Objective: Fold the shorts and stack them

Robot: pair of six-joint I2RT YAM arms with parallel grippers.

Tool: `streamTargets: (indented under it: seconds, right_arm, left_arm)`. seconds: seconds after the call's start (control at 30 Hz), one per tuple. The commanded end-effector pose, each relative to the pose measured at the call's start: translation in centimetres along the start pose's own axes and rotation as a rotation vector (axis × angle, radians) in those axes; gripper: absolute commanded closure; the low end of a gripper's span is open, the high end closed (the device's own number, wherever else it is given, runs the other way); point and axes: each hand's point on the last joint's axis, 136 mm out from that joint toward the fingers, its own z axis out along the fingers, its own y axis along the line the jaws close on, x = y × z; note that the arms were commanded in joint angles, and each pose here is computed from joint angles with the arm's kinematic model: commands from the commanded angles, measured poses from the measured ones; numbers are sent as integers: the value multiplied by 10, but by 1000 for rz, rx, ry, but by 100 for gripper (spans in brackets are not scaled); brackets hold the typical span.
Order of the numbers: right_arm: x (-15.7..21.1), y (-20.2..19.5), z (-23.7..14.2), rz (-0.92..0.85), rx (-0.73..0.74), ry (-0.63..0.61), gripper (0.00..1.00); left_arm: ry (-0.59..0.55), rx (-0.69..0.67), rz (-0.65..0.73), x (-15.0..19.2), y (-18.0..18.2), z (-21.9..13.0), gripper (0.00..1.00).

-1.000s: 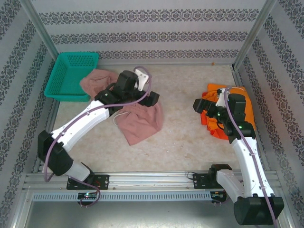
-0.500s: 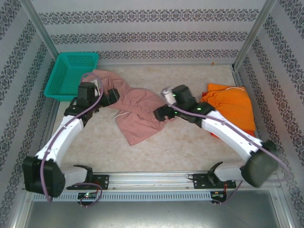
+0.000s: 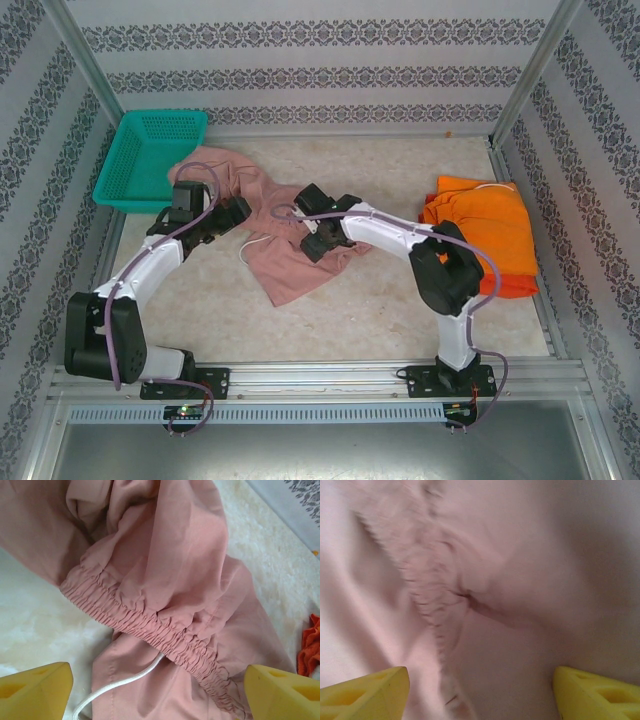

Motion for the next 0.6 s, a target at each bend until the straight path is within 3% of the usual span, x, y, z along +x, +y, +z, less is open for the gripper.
streamTargets:
  seconds: [0.0, 0.07, 0.2, 0.27, 0.4, 0.57]
  right_arm:
    - [27, 1, 15, 45, -22, 130, 30]
    - [36, 4, 21, 67, -37, 150, 44]
    - [47, 8, 13, 177, -110, 131, 80]
    - [54, 14, 2, 245, -180, 114, 93]
    - [67, 26, -19, 370, -319, 63, 97]
    - [81, 28, -21, 411, -340, 77, 96]
  left_arm:
    - [-69, -22, 6, -18, 6, -7, 11]
    - [-65, -47, -6, -19, 13, -5, 11]
    - [-39, -72, -18, -17, 21, 3, 11]
    - [-20, -86, -18, -14, 24, 6, 12]
    - [30, -75, -21, -6, 25, 17, 18]
    - [103, -41, -34, 7, 22, 36, 25]
